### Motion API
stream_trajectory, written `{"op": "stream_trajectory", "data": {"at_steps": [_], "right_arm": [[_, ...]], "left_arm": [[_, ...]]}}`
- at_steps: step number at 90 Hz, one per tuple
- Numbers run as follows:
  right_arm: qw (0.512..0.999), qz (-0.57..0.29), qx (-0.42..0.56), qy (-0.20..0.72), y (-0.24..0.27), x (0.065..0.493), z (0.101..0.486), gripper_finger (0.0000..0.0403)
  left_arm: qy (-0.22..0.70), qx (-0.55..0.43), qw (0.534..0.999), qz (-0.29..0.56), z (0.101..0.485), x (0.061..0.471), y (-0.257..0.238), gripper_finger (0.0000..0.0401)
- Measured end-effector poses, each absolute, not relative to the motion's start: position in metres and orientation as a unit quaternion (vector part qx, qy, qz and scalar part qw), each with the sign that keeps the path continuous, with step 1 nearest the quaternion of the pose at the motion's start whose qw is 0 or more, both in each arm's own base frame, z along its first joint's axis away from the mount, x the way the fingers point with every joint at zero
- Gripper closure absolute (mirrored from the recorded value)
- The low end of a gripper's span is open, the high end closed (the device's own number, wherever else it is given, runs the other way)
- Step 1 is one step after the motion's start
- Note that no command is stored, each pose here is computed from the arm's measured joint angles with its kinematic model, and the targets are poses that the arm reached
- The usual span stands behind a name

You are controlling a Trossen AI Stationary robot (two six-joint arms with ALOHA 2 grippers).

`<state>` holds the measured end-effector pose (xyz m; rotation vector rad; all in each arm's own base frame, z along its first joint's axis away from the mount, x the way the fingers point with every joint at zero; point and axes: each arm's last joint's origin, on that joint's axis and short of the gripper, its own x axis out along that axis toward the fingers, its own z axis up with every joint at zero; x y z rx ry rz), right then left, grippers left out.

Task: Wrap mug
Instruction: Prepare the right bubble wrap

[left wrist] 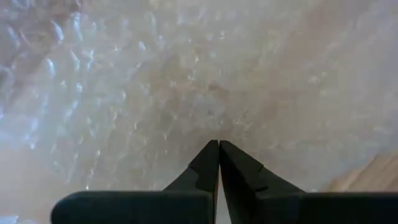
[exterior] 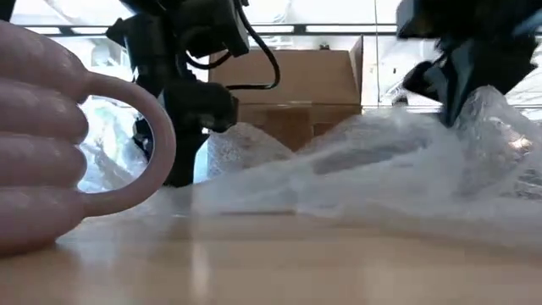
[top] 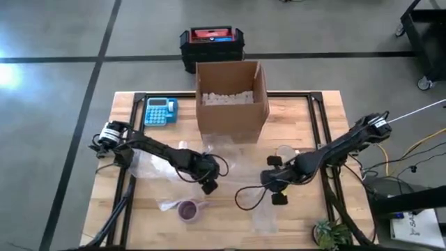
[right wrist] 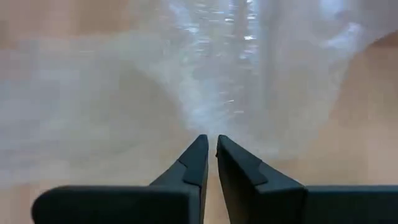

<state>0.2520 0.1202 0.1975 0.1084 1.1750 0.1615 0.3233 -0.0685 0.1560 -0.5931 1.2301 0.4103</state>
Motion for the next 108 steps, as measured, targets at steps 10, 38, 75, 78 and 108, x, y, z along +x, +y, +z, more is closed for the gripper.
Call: {"op": "stream_trajectory", "data": {"at_steps": [10,38,75,78,108], "right_arm": [[0.838,0.125,0.07,0.526,0.133,0.253,0.203,0.0354],[0.843,0.126,0.054,0.52,0.165,0.253,0.182,0.0228],[0.822,0.11,0.095,0.55,0.177,0.266,0.146,0.0199],[0.826,0.099,0.081,0.549,0.176,0.265,0.146,0.021],[0.804,0.053,-0.03,0.592,0.165,0.249,0.145,0.0393]], "left_arm": [[0.562,-0.273,0.758,0.187,0.156,0.324,-0.069,0.0401],[0.544,-0.276,0.773,0.173,0.158,0.329,-0.07,0.0401],[0.532,-0.274,0.785,0.162,0.159,0.332,-0.07,0.0401],[0.531,-0.274,0.785,0.161,0.16,0.332,-0.07,0.0401],[0.528,-0.272,0.788,0.164,0.16,0.332,-0.07,0.0401]]}}
